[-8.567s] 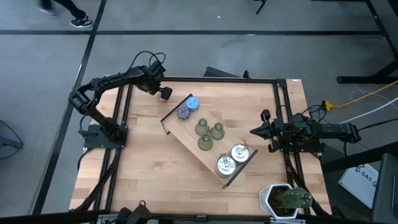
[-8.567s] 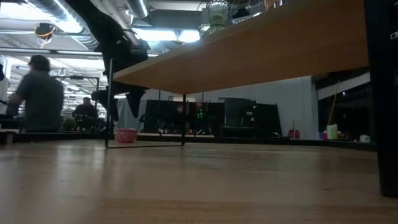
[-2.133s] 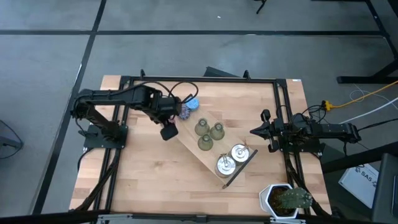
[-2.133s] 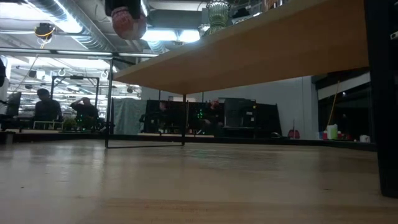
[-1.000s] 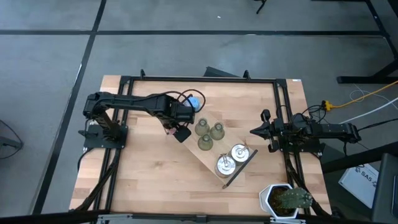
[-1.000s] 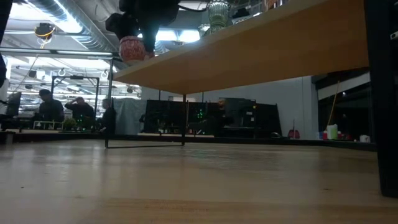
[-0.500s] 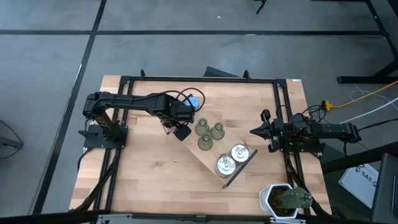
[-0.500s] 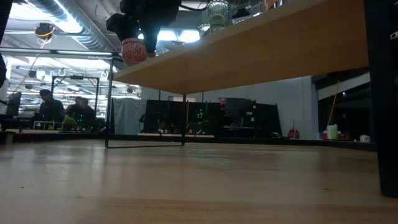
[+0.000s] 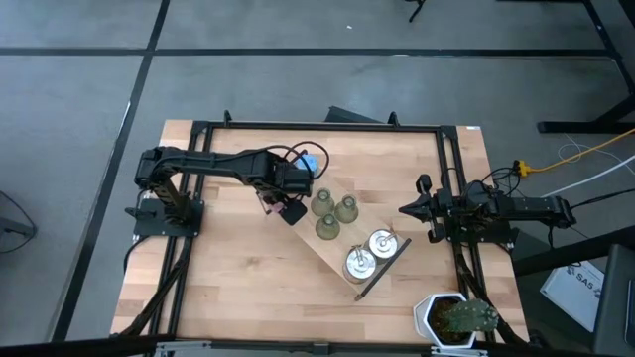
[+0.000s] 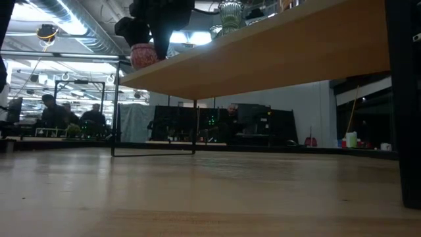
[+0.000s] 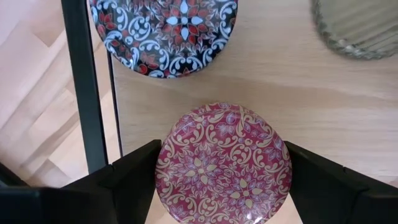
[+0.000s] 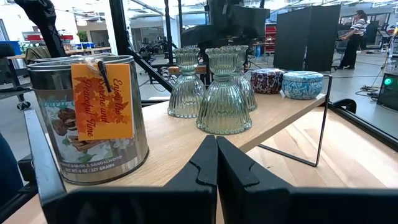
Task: Pick & Place candle stick holders
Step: Put the pink yellow scented candle on the shelf
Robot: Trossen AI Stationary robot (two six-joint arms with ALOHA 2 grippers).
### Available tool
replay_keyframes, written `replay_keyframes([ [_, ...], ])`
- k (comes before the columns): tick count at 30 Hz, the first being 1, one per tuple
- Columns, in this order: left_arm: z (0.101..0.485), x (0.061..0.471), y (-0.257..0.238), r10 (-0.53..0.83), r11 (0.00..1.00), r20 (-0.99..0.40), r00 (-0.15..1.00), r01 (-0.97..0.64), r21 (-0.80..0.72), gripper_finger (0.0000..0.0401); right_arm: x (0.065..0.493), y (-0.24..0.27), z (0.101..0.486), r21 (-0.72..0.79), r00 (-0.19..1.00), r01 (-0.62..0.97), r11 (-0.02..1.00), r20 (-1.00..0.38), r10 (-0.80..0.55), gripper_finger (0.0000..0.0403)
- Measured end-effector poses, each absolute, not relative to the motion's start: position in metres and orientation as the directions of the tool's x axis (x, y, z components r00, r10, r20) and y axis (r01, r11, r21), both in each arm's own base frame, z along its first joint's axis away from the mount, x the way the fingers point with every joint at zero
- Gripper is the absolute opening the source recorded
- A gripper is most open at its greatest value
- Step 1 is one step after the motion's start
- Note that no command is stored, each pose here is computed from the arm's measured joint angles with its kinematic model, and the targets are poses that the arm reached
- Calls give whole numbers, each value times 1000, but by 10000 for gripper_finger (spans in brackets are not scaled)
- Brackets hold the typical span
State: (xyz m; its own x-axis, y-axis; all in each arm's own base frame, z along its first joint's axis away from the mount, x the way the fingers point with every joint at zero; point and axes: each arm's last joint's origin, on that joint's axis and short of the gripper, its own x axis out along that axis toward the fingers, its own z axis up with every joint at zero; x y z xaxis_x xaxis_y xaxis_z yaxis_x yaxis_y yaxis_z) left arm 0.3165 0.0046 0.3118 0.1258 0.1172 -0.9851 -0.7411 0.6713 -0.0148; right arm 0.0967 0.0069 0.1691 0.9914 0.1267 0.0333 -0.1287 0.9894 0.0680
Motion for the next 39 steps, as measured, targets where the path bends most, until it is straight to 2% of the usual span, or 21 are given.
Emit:
replay_keyframes([
  [22, 312, 318, 6, 156, 665, -978, 136, -747, 2, 304, 97, 7, 169, 68, 991, -129, 989, 33, 127, 1],
  [30, 312, 318, 6, 157, 666, -978, 137, -746, 2, 328, 97, 7, 169, 68, 991, -129, 989, 33, 127, 1],
  [39, 312, 318, 6, 157, 668, -978, 137, -745, 3, 329, 97, 7, 169, 68, 991, -129, 989, 33, 127, 1],
])
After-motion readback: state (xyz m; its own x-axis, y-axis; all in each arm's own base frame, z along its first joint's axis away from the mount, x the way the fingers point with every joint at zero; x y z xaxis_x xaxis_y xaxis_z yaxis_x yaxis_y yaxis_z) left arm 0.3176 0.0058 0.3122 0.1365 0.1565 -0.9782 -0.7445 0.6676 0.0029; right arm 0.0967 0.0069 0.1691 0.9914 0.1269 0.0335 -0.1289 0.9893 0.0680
